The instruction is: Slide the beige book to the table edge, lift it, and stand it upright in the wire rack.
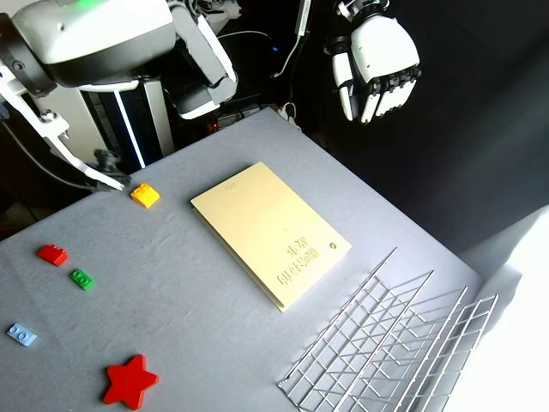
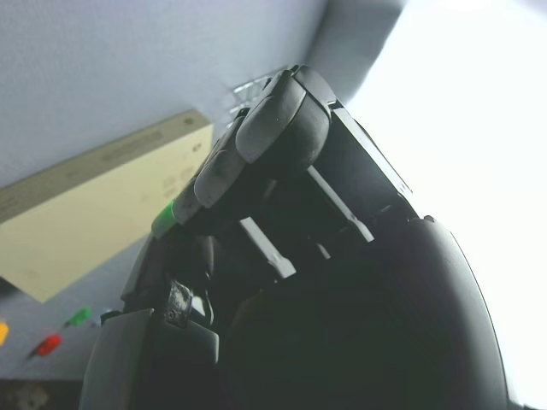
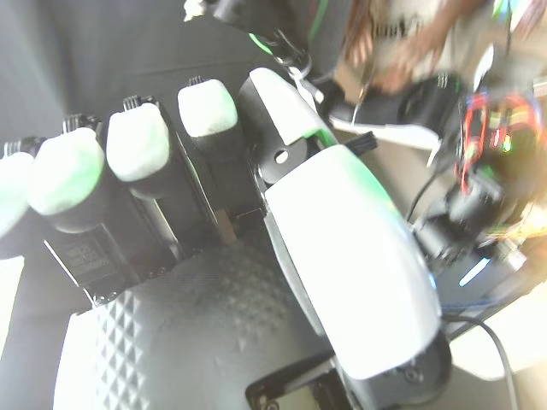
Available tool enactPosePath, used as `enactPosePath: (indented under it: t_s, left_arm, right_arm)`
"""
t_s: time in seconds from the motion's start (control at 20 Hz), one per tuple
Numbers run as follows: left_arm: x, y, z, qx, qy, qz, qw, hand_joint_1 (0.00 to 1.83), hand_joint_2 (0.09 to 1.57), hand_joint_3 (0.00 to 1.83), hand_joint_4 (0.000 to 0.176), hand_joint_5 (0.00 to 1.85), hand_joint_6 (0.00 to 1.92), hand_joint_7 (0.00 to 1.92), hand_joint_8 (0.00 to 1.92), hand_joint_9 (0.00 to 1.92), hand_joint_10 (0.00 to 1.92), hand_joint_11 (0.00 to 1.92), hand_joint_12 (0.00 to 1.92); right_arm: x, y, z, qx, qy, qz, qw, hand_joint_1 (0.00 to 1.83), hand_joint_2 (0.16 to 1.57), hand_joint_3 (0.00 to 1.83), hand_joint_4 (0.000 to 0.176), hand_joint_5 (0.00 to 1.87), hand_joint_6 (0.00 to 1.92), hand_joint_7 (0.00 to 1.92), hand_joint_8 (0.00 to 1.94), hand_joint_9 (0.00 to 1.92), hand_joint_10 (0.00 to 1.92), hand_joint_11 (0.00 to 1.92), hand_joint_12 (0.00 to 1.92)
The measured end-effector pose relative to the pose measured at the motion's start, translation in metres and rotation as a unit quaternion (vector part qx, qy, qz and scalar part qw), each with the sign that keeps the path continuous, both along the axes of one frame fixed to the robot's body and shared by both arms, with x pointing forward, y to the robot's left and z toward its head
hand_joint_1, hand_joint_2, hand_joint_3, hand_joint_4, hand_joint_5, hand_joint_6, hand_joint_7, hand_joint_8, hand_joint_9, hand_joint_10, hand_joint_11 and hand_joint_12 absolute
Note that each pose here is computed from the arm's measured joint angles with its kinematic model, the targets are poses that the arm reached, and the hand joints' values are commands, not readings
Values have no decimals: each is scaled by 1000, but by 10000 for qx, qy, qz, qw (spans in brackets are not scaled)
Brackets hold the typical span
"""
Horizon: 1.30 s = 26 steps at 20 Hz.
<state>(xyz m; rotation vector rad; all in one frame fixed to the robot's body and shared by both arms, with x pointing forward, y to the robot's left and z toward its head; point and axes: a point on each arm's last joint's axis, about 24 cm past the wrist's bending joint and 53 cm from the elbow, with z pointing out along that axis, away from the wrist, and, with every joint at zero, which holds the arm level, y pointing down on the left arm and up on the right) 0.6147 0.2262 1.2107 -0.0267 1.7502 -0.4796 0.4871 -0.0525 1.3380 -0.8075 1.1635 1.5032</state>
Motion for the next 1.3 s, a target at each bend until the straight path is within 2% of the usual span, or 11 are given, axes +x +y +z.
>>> enactPosePath:
  t_s: [0.1, 0.2, 0.35, 0.45, 0.6, 0.7, 0.75, 0.85, 1.15, 1.2, 1.3]
  left_arm:
    - [0, 1, 1, 92, -55, 5, 9999, 292, 1121, 9, 40, 180, 7, 158, 6, 145, 11, 0, 573]
    - [1, 4, 0, 32, -17, 78, 10000, 300, 1129, 8, 47, 165, 1, 138, 0, 144, 7, 0, 570]
    - [0, 2, -4, 106, 37, 31, 9999, 305, 1128, 1, 39, 167, 9, 161, 6, 178, 13, 0, 583]
    - [0, 2, -5, 111, 56, 19, 9999, 312, 1129, 0, 39, 161, 3, 179, 6, 170, 4, 0, 554]
    - [0, 4, -8, 21, 155, 80, 9998, 312, 1127, 0, 42, 170, 4, 164, 1, 185, 7, 0, 570]
    - [0, 4, -5, 14, 117, 76, 9999, 327, 1123, 0, 45, 163, 1, 144, 2, 184, 5, 0, 621]
    - [1, 5, -3, 28, 58, 96, 9999, 313, 1116, 0, 60, 132, 1, 131, 2, 167, 0, 0, 637]
    - [2, 7, -1, 114, -19, 131, 9998, 325, 1112, 0, 56, 132, 2, 140, 6, 172, 3, 0, 639]
    - [4, 10, 0, 377, -110, 120, 9992, 335, 1120, 1, 46, 166, 8, 149, 4, 192, 6, 0, 604]
    - [5, 13, 2, 320, -126, 182, 9992, 332, 1120, 1, 47, 158, 3, 151, 3, 189, 4, 0, 590]
    - [7, 29, 3, 92, -66, 689, 9976, 315, 1124, 1, 50, 150, 0, 113, 0, 166, 0, 0, 541]
  right_arm:
    - [1, -1, -4, -160, 445, -98, 9988, 232, 1135, 9, 0, 124, 6, 153, 3, 131, 6, 0, 303]
    - [6, -7, -16, -498, 980, -328, 9934, 243, 1127, 2, 0, 146, 8, 169, 4, 127, 2, 0, 310]
    - [23, -10, -73, -1458, 1686, -908, 9706, 221, 1134, 2, 0, 138, 1, 170, 1, 125, 1, 0, 284]
    - [30, -6, -109, -1984, 1680, -1172, 9585, 218, 1123, 0, 0, 105, 0, 160, 0, 96, 0, 0, 268]
    - [55, -14, -112, -1904, 1791, -1654, 9509, 219, 1115, 0, 0, 102, 0, 147, 0, 95, 0, 0, 284]
    - [70, -17, -134, -2256, 1601, -2042, 9390, 186, 1125, 0, 0, 80, 0, 124, 0, 72, 0, 0, 220]
    - [74, -19, -153, -2564, 1430, -2181, 9307, 183, 1136, 2, 0, 91, 3, 125, 2, 94, 6, 0, 321]
    - [77, -23, -174, -2884, 1265, -2270, 9216, 191, 1131, 0, 1, 71, 1, 112, 1, 78, 2, 0, 267]
    - [93, -33, -212, -3357, 939, -2165, 9119, 206, 1123, 0, 0, 119, 6, 147, 0, 89, 5, 0, 301]
    - [95, -36, -214, -3398, 905, -2174, 9106, 219, 1115, 0, 0, 132, 7, 155, 2, 105, 7, 0, 375]
    - [92, -37, -224, -3539, 846, -2096, 9076, 169, 1115, 0, 0, 116, 1, 158, 0, 111, 3, 0, 412]
